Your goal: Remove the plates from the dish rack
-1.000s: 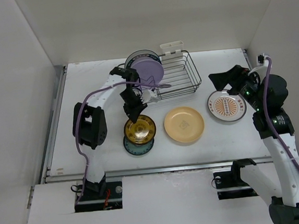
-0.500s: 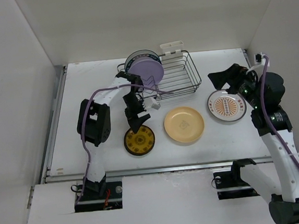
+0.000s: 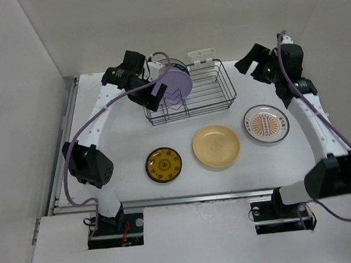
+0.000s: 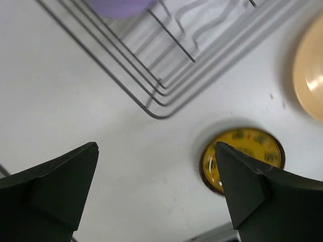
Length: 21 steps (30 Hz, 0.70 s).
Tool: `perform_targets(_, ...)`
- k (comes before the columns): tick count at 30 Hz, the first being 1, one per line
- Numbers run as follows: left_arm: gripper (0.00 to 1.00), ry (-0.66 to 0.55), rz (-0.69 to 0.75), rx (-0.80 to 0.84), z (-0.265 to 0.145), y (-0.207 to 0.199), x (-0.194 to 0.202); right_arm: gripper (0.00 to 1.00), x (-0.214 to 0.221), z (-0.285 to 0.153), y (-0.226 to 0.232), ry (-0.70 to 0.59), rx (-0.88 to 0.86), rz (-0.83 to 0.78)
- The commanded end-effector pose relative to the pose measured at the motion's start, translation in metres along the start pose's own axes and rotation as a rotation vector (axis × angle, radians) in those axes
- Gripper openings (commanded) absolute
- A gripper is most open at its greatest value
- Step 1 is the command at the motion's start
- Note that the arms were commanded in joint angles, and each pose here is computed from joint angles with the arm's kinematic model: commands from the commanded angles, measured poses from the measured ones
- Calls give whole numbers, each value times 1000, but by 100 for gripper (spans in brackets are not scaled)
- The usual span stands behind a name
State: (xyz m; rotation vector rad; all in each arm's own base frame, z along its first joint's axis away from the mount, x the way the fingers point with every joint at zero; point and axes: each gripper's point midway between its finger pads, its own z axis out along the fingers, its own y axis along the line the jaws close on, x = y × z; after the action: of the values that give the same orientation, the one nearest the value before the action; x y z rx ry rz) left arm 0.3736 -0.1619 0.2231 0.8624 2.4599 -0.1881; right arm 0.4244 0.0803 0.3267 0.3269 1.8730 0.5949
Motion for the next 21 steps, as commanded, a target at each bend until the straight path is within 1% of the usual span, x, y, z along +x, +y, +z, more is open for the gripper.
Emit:
perform_targets(1, 100, -80, -267, -281, 8, 54, -22, 95, -17, 34, -14, 12, 103, -53)
perform_targets(2, 100, -84, -287, -306, 8, 62, -24, 93, 1, 59, -34, 83, 159, -51)
perform_targets(3, 100, -77, -298, -332, 11, 67, -24, 85, 5, 69, -37, 99, 177, -62)
perform_targets(4, 100, -53, -317, -335, 24, 73, -22, 82, -4, 79, -39, 78, 193, -78)
perform_targets(5, 100, -57, -326, -342, 24, 79, -26, 80, 13, 97, -53, 128, 221, -71)
perform_targets(6, 100, -52, -326, -341, 29, 81, -27, 78, 20, 105, -54, 148, 220, -88)
perform_targets(7, 100, -27, -334, -347, 42, 83, -24, 73, 26, 113, -60, 166, 228, -102)
perform_targets(8, 100, -21, -346, -353, 45, 90, -22, 72, 30, 123, -59, 170, 221, -105)
perform_targets(9, 100, -24, -370, -350, 47, 95, -23, 70, 46, 137, -71, 209, 241, -101)
perform_targets(10, 100, 0, -379, -346, 58, 95, -18, 68, 52, 143, -76, 223, 248, -99)
perform_targets(12, 100, -8, -409, -354, 61, 112, -19, 68, 69, 158, -83, 264, 259, -100)
perform_targets(14, 100, 28, -409, -320, 73, 113, -11, 65, 82, 168, -96, 292, 293, -99)
perform_targets(15, 100, 28, -409, -320, 73, 113, -11, 64, 85, 169, -91, 296, 285, -104)
perform_targets(16, 100, 40, -408, -312, 78, 115, -8, 63, 94, 174, -100, 313, 305, -104)
perform_targets(17, 97, 42, -396, -311, 78, 116, -7, 59, 100, 176, -103, 324, 311, -103)
perform_targets(18, 94, 50, -396, -300, 82, 114, -6, 57, 103, 177, -106, 332, 316, -102)
perform_targets(19, 89, 60, -397, -289, 88, 113, -4, 53, 113, 178, -113, 354, 327, -100)
perform_targets(20, 82, 59, -388, -278, 88, 112, -4, 49, 117, 177, -115, 362, 331, -99)
perform_targets(21, 68, 55, -389, -245, 95, 107, -6, 38, 124, 177, -113, 377, 330, -103)
